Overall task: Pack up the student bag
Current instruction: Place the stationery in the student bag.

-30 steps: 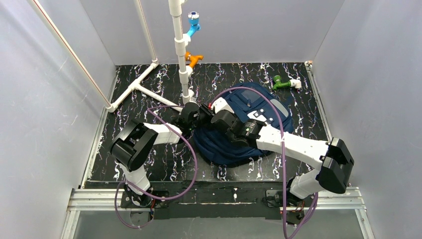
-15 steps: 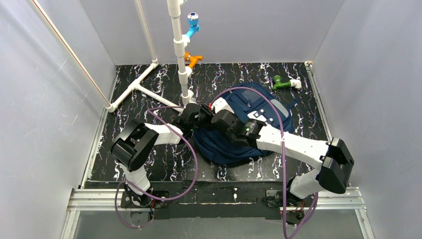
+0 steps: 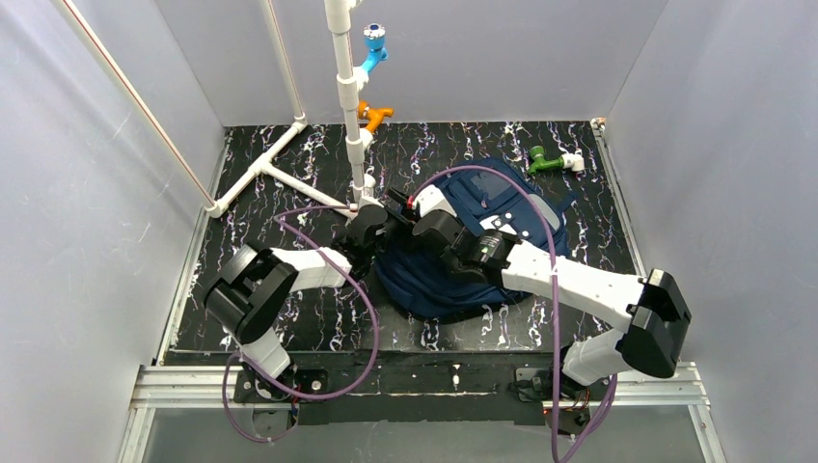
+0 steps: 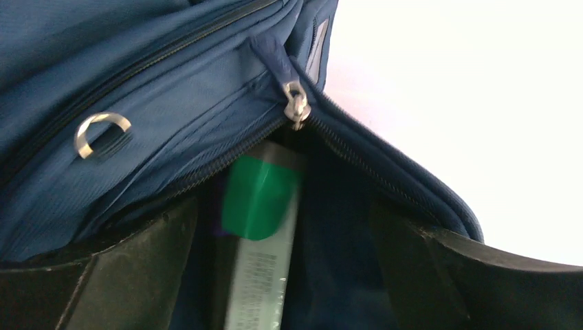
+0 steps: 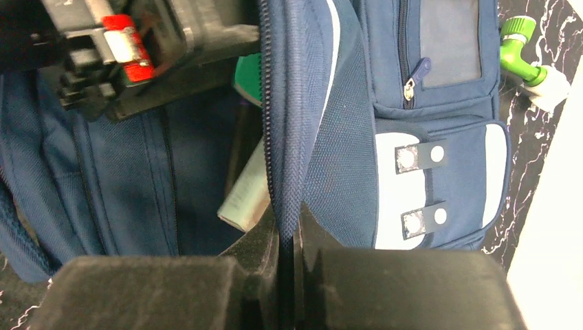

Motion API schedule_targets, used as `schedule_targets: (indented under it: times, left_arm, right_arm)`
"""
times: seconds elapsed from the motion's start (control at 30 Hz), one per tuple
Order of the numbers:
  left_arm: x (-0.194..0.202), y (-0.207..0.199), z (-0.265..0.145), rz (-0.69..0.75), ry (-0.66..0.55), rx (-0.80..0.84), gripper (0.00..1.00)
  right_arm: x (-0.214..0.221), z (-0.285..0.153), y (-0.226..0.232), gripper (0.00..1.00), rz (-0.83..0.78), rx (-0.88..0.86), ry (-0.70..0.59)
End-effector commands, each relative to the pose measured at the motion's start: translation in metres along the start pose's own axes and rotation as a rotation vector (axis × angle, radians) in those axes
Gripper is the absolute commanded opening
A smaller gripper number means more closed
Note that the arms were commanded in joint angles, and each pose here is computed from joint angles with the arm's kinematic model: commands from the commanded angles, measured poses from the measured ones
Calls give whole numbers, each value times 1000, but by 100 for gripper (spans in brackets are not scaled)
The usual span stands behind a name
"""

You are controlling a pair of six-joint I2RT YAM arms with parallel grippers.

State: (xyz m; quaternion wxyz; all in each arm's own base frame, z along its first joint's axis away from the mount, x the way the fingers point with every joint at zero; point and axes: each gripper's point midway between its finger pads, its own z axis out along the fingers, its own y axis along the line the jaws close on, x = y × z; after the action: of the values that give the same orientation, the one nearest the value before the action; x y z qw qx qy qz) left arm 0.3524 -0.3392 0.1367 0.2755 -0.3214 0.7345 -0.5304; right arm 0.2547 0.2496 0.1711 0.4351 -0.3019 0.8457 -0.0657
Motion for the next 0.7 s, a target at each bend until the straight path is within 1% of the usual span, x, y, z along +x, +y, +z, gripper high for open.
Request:
schedule_targets:
  times: [0.0, 0.13, 0.37, 0.43, 0.57, 0.63, 0.67]
  left_arm:
    - [-11, -5, -19, 71, -54, -13, 98]
    - [-7, -5, -37, 82, -44, -15, 97]
    - [9, 3, -66, 92, 47, -27, 93]
    - [10, 5, -74, 97, 56, -26, 90]
    - [11, 4, -91, 162, 66, -22, 76]
    - [11, 7, -100, 203, 70, -28, 68]
    - [11, 10, -105, 225, 70, -34, 62]
  right_arm:
    - [-34, -23, 12, 1, 91, -107, -121]
    - [-32, -21, 12, 1, 77, -102, -109]
    - [-27, -20, 12, 1, 58, -99, -90]
    - [-24, -21, 12, 1, 55, -102, -81]
    - [-20, -22, 19, 2, 47, -150, -74]
    - [-17, -23, 24, 6, 38, -179, -64]
    - [-14, -23, 27, 10, 27, -193, -55]
